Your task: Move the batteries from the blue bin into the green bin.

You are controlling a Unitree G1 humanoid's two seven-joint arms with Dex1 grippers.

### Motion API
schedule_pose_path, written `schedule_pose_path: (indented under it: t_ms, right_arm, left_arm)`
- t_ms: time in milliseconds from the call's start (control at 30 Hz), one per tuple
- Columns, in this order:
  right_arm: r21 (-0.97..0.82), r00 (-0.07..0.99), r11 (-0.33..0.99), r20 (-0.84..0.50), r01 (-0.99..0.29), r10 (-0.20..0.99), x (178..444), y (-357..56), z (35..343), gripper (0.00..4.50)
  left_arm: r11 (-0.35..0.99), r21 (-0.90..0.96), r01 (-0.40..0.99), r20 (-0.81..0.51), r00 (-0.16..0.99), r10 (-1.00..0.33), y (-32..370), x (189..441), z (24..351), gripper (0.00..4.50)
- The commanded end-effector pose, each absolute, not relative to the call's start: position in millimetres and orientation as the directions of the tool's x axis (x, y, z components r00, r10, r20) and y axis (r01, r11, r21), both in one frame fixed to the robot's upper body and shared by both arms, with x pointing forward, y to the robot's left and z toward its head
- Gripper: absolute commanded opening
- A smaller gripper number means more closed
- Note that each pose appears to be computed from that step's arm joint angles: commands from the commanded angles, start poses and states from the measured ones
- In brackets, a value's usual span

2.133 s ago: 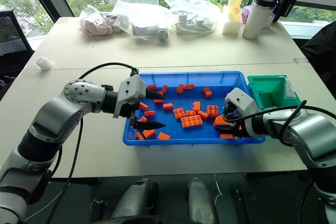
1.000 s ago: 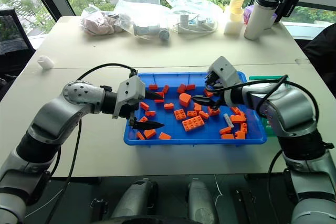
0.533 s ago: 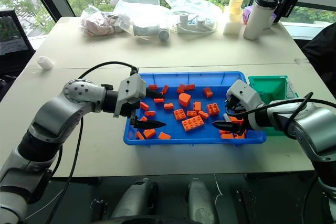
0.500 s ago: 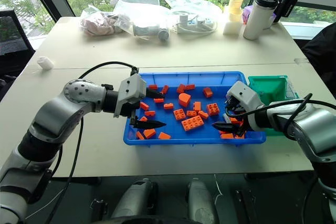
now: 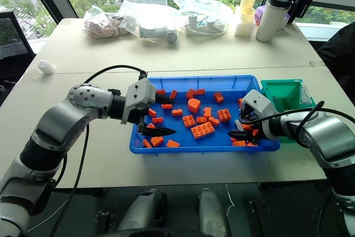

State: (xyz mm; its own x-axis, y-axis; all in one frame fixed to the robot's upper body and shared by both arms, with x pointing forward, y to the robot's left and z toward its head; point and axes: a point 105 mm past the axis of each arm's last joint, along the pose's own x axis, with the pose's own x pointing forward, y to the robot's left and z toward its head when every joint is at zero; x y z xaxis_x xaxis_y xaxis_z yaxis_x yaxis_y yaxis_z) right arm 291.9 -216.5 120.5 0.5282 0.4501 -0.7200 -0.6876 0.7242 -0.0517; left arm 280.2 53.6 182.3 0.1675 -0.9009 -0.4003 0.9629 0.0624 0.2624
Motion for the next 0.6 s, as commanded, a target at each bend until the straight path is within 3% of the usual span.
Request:
schedule_pose_path:
  t_ms: [33,167,267,600]
  right_arm:
    - [-0.104,0.537,0.710,-0.732,-0.696,0.419,296.7,-221.6,121.4,3.26]
    - [-0.139,0.546,0.707,-0.741,-0.694,0.391,303.0,-225.2,119.6,1.24]
    - [-0.162,0.556,0.694,-0.733,-0.702,0.392,307.7,-222.5,122.0,0.01]
    - [-0.130,0.643,0.736,-0.601,-0.664,0.474,320.2,-207.6,162.3,0.05]
  left_arm:
    - [0.055,0.303,0.951,-0.391,0.177,-0.903,52.1,278.0,190.3,4.50]
    - [0.062,0.305,0.950,-0.390,0.184,-0.902,52.3,278.6,190.6,4.50]
    - [0.065,0.305,0.950,-0.388,0.186,-0.903,52.3,278.9,190.7,4.50]
    - [0.068,0.305,0.950,-0.386,0.188,-0.903,52.9,280.0,191.1,4.50]
